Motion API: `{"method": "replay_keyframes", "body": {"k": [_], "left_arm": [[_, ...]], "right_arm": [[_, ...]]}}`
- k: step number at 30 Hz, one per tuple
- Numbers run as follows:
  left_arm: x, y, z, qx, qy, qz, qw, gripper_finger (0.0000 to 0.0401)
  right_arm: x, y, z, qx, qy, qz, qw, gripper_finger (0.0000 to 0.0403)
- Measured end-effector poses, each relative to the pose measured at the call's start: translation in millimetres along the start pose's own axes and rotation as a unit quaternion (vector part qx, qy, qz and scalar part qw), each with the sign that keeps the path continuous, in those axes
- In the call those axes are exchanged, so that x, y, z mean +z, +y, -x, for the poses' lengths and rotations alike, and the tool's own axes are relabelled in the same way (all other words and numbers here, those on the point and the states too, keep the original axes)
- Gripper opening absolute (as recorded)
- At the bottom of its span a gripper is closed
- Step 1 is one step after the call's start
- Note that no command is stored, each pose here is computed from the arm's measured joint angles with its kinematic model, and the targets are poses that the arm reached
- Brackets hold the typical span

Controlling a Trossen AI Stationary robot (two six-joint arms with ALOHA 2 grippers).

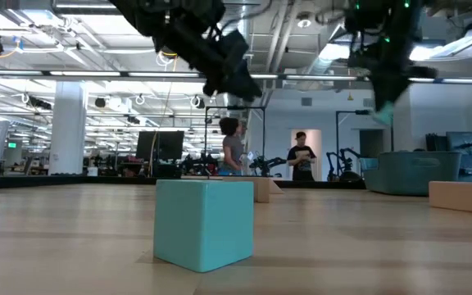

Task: Sort & place blocks by color
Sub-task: Put the top left blue block into the blue bin, then put the bottom blue block into the blue bin

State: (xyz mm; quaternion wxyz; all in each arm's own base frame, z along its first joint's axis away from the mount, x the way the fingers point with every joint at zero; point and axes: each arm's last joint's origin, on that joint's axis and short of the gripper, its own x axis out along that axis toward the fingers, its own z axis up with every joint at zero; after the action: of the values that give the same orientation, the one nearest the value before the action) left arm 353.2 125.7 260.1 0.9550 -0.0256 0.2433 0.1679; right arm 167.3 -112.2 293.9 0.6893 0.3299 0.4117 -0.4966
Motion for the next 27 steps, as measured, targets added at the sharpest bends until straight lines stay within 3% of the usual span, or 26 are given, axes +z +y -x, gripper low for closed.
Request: {"method": "replay_keyframes", "body": {"k": [2,6,11,16,20,23,27], "left_arm": [[-5.9,7.4,-5.7,0.006,0.015,0.036,0.999,0.0182],[-9.3,14.4,-11.2,0.013,0.016,0.060,0.998,0.0179],[-9.8,19.5,-11.3,0.019,0.018,0.026,0.999,0.0179],[-11.2,28.6,-10.8,0.024,0.023,0.000,0.999,0.0179],[-14.1,48.1,-9.0,-0.018,0.026,-0.008,0.999,0.0179],[-17.7,69.3,-5.6,-0.040,0.028,0.010,0.999,0.0179],[-21.4,102.5,1.0,-0.017,0.020,0.018,1.000,0.0179]], "right_arm": [[-1.2,-8.5,-7.1,-0.034,0.012,-0.007,0.999,0.0076],[-3.9,-18.1,-31.8,-0.051,0.031,-0.026,0.998,0.0076],[-15.8,-28.6,-59.9,-0.080,0.081,-0.041,0.993,0.0089],[-22.8,-31.1,-72.0,-0.086,0.093,-0.067,0.990,0.0136],[-21.1,-28.6,-70.0,-0.074,0.074,-0.090,0.990,0.0176],[-18.3,-19.0,-56.9,-0.033,0.033,-0.089,0.995,0.0191],[-13.9,-0.3,-31.6,0.022,-0.034,-0.077,0.996,0.0186]]}}
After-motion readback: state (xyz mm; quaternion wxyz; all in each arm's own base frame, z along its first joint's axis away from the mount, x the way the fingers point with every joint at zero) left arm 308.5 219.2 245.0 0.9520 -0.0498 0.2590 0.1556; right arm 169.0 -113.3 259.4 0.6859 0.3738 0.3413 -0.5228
